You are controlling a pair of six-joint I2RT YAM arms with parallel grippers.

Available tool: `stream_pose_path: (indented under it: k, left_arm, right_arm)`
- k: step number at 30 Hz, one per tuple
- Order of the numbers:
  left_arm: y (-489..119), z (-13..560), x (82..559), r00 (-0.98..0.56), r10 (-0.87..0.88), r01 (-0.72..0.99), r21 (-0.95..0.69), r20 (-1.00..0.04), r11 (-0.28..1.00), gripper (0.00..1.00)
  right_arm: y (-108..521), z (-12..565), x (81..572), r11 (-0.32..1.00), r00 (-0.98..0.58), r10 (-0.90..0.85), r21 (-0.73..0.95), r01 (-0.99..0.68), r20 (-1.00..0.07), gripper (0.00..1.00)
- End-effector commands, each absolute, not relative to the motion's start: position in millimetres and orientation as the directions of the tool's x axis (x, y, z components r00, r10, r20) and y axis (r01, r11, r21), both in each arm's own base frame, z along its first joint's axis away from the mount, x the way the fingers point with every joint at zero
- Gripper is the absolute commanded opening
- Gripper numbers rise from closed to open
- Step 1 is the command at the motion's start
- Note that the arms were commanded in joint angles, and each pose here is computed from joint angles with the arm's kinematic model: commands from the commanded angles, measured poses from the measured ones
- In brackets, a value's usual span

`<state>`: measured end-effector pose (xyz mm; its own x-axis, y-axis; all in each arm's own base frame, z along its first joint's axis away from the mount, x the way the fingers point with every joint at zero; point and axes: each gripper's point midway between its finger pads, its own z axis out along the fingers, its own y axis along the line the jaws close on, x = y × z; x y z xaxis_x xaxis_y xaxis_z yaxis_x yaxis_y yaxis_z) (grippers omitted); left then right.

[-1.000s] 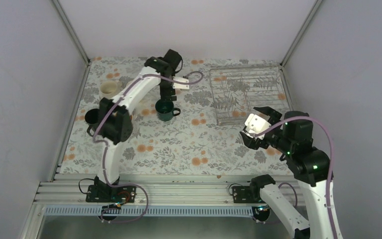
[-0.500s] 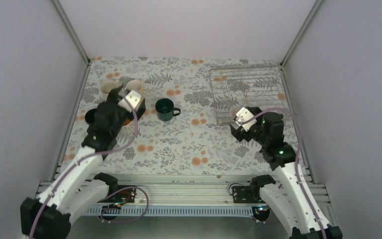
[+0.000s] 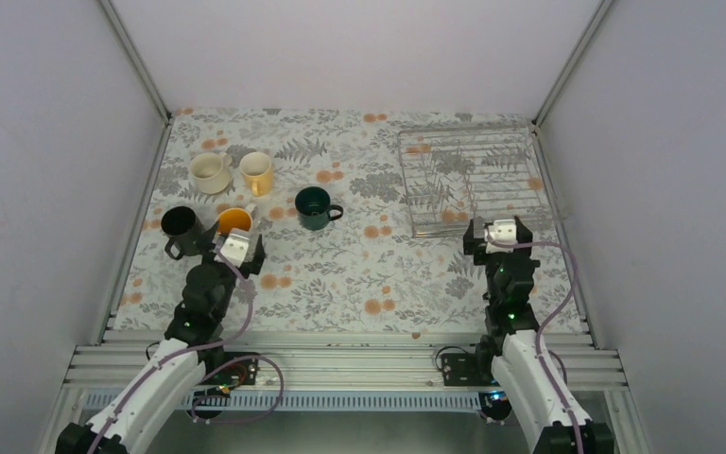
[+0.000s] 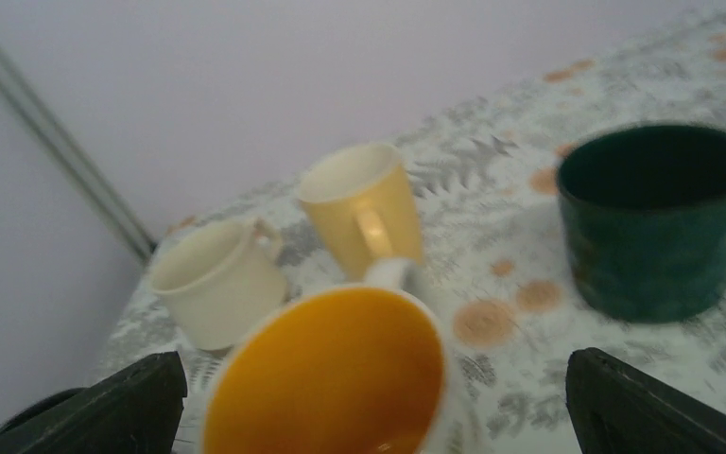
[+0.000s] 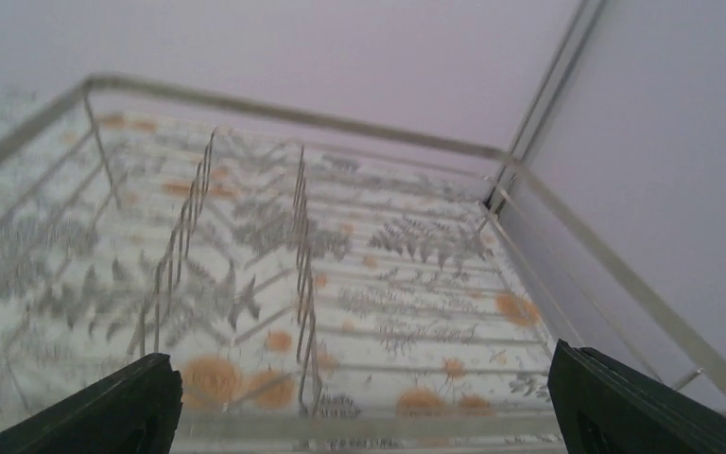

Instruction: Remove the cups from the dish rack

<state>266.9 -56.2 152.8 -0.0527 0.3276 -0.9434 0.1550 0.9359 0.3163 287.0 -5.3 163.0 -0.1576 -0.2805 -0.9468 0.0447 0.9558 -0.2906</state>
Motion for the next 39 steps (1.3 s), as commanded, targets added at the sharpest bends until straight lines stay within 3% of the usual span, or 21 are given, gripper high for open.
stream_pose_path:
  k: [1, 5, 10, 18, 39]
  left_arm:
    - [-22.9, 166.2, 261.9, -0.001, 0.211, -0.047, 0.21, -0.978, 0.977, 1.0]
    - [-36.4, 165.9, 257.2, 0.0, 0.214, 0.045, 0.214, -0.977, 0.976, 1.0]
    - [-40.1, 161.9, 257.7, -0.034, 0.209, 0.073, 0.207, -0.977, 0.976, 1.0]
    - [-27.4, 158.4, 263.9, -0.089, 0.205, -0.004, 0.206, -0.975, 0.979, 1.0]
    - [-23.3, 164.9, 261.0, -0.054, 0.194, -0.03, 0.196, -0.979, 0.98, 1.0]
  right_arm:
    - [-5.6, 192.6, 289.0, 0.993, -0.048, -0.092, -0.095, 0.064, -0.995, 1.0]
    - [17.6, 156.3, 283.4, 0.991, -0.138, -0.111, -0.1, -0.084, -0.984, 1.0]
    - [27.3, 156.4, 272.3, 0.984, -0.103, -0.119, -0.104, -0.142, -0.988, 1.0]
    - [31.1, 154.6, 270.9, 0.98, -0.11, -0.126, -0.107, -0.166, -0.986, 1.0]
    - [31.7, 155.2, 269.6, 0.979, -0.105, -0.129, -0.11, -0.17, -0.986, 1.0]
